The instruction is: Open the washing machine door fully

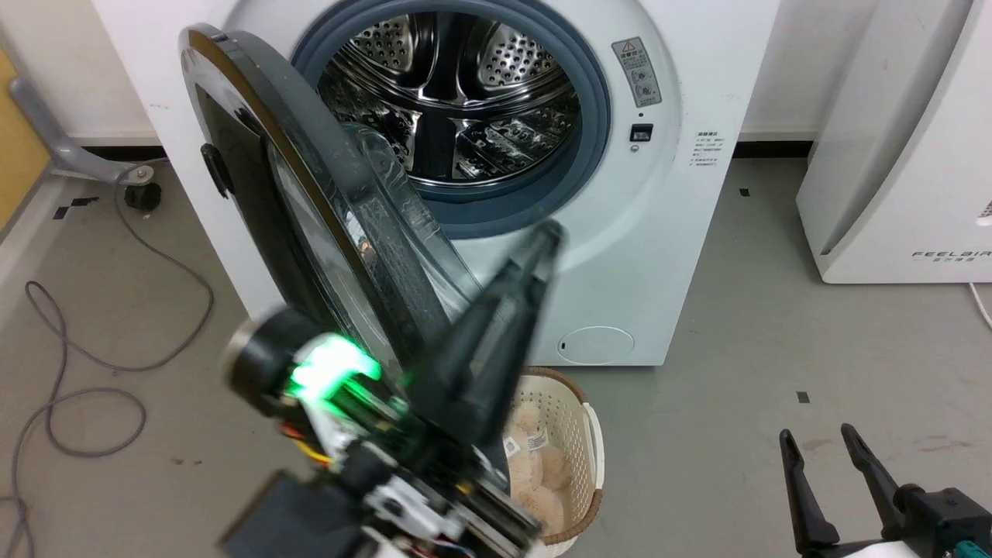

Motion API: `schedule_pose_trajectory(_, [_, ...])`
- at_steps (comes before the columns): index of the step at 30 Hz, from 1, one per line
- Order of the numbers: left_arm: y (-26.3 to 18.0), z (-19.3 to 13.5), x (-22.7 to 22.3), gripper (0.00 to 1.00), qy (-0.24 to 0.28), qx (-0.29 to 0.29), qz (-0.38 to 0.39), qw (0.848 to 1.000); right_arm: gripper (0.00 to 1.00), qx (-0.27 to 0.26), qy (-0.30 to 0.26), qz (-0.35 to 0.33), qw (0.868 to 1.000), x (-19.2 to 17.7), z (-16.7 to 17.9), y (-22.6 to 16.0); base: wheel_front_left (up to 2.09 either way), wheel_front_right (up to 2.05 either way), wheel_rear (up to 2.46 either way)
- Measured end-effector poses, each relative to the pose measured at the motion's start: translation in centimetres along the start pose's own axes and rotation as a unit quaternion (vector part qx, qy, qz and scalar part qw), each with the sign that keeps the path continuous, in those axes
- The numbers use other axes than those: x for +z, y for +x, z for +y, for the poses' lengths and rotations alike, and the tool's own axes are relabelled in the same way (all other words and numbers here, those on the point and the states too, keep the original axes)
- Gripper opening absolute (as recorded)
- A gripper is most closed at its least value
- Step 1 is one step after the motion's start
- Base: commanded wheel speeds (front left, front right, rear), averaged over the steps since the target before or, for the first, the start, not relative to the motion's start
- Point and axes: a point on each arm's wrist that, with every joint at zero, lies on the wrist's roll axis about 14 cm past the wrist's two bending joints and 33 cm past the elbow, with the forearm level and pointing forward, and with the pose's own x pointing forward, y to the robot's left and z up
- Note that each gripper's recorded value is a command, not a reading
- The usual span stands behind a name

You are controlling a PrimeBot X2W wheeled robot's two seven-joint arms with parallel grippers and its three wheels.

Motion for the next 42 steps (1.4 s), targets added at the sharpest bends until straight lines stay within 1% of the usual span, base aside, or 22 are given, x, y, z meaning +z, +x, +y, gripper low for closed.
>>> schedule_pose_trajectory(3, [-0.8,-1.7,-2.2,0.00,-0.041,-0.018,0.050,0.998,1.00,0.000,0.000,0.003,1.000,-0.2,0.0,0.0,0.00,0.00,0.00])
schedule_pose_trajectory(5, [-1.6,-2.9,-3.8,0.00,-0.072,-0.027,0.086,0.993,1.00,0.000,0.000,0.006,1.000,-0.4,0.0,0.0,0.00,0.00,0.00])
schedule_pose_trajectory(8, [-3.2,-4.6,-6.5,0.00,-0.113,-0.035,0.149,0.982,1.00,0.000,0.001,0.012,1.000,-0.7,0.0,0.0,0.00,0.00,0.00])
schedule_pose_trajectory(11, [-4.8,-5.8,-8.7,0.00,-0.138,-0.037,0.203,0.969,1.00,-0.001,0.002,0.018,1.000,-1.1,0.0,0.0,0.00,0.00,0.00])
schedule_pose_trajectory(13, [-6.2,-6.5,-10.2,0.00,-0.153,-0.038,0.244,0.957,1.00,-0.002,0.002,0.022,1.000,-1.4,-0.1,0.0,0.00,0.00,0.00])
schedule_pose_trajectory(16, [-8.2,-6.8,-12.3,0.00,-0.159,-0.033,0.301,0.940,1.00,0.000,0.003,0.025,1.000,-1.6,0.0,0.2,0.00,0.00,0.00])
schedule_pose_trajectory(19, [-9.9,-6.7,-14.0,0.00,-0.158,-0.023,0.343,0.926,1.00,0.001,0.004,0.028,1.000,-1.8,0.1,0.2,0.00,0.00,0.00])
schedule_pose_trajectory(25, [-12.5,-5.3,-17.1,0.00,-0.141,0.012,0.393,0.909,1.00,0.003,0.005,0.033,0.999,-2.1,0.2,0.3,0.00,0.00,0.00])
schedule_pose_trajectory(28, [-12.8,-4.5,-18.2,0.00,-0.135,0.032,0.396,0.908,1.00,0.002,0.007,0.036,0.999,-2.3,0.2,0.2,0.00,0.00,0.00])
schedule_pose_trajectory(29, [-12.5,-3.6,-18.7,0.00,-0.125,0.047,0.390,0.911,1.00,0.001,0.009,0.038,0.999,-2.5,0.2,0.1,0.00,0.00,0.00])
schedule_pose_trajectory(42, [-13.3,-1.7,-19.9,0.00,-0.112,0.098,0.391,0.908,1.00,-0.007,0.022,0.045,0.999,-3.0,-0.2,-0.4,0.00,0.00,0.00])
